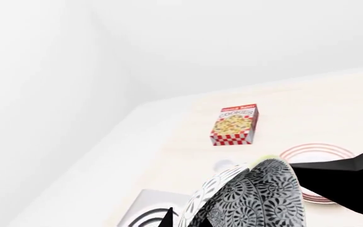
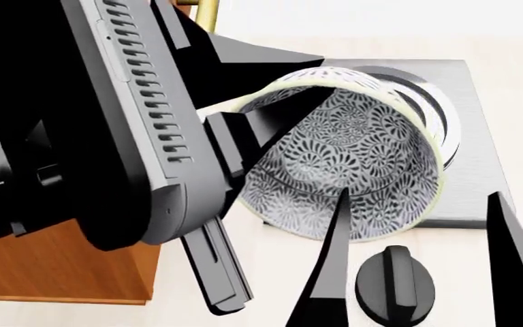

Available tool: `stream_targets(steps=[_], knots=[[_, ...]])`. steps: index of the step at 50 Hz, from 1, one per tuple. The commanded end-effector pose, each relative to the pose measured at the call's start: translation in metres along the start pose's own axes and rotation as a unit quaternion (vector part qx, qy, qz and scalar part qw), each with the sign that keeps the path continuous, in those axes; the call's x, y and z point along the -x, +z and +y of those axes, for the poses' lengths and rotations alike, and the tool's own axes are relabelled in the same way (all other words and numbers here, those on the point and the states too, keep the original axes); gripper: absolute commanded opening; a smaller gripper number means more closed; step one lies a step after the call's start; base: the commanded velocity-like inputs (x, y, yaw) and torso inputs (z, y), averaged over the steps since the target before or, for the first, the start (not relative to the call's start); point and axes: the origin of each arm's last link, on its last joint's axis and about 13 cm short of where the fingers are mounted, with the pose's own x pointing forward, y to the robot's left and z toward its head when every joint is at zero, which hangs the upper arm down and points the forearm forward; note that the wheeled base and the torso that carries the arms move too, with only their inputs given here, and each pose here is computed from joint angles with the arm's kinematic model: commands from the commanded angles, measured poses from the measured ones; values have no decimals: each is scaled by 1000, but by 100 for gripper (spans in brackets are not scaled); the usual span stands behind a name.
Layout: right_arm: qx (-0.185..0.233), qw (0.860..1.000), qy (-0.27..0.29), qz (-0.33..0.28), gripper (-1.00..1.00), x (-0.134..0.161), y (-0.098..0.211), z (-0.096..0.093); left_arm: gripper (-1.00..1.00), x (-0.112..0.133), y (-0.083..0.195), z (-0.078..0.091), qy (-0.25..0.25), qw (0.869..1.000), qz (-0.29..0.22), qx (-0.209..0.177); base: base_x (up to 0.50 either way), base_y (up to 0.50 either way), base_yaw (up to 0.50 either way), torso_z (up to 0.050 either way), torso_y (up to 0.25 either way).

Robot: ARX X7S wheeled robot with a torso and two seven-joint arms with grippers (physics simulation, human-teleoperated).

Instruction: Pick the akita bowl on the wooden cabinet and place it on the plate.

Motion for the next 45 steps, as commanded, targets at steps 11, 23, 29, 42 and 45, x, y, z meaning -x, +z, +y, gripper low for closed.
stream_targets(steps=[11, 23, 29, 42, 45], knots=[[3, 1000, 0, 8, 100, 0, -2, 0, -100, 2, 0, -4, 4, 1000, -7, -1, 0, 0, 0, 0, 0], [17, 1000, -19, 4, -100, -2, -3, -1, -100, 3, -1, -1, 10, 1000, -6, 5, 0, 0, 0, 0, 0], [77, 993, -76, 54, -100, -7, -8, -3, -100, 4, -1, -1, 13, 1000, -9, 11, 0, 0, 0, 0, 2], [100, 987, -115, 42, -100, -13, 1, -1, 100, 5, -3, 0, 18, 1000, -4, 18, 0, 0, 0, 0, 0], [100, 987, -118, 32, -100, -13, 2, -1, 100, 5, -4, 3, 14, 999, -2, 31, 0, 0, 0, 0, 0]])
